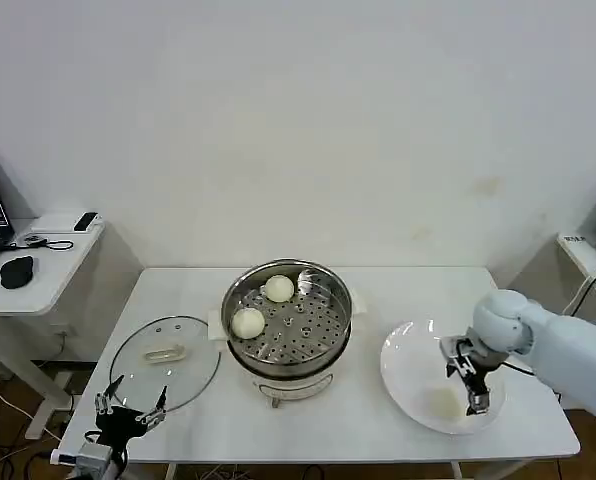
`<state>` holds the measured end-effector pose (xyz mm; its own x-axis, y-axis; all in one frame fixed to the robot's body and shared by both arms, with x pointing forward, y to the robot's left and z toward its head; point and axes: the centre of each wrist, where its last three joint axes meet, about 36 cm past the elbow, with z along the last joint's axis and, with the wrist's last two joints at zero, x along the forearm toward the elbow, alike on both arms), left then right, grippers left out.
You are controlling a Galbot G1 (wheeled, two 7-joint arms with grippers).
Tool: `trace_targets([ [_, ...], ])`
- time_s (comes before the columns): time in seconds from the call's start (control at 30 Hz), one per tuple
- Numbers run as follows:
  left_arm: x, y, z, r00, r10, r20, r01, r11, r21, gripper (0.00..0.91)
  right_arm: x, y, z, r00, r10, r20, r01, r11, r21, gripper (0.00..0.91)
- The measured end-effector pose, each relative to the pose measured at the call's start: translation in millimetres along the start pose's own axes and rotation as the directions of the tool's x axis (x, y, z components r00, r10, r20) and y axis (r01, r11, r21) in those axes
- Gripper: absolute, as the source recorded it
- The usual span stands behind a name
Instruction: Take steamed baozi put them in steamer then cover it.
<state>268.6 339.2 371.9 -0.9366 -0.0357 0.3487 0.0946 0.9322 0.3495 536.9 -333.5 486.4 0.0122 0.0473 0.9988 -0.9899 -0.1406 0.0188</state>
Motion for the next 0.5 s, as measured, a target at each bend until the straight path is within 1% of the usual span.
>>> trace_targets([
  [0.5, -4, 0, 4, 1.0, 0.002, -0.01, -0.002, 1.0, 0.002, 0.907, -24, -5, -11, 1.0, -0.012, -0.011, 0.012, 1.0, 0.008, 0.907],
])
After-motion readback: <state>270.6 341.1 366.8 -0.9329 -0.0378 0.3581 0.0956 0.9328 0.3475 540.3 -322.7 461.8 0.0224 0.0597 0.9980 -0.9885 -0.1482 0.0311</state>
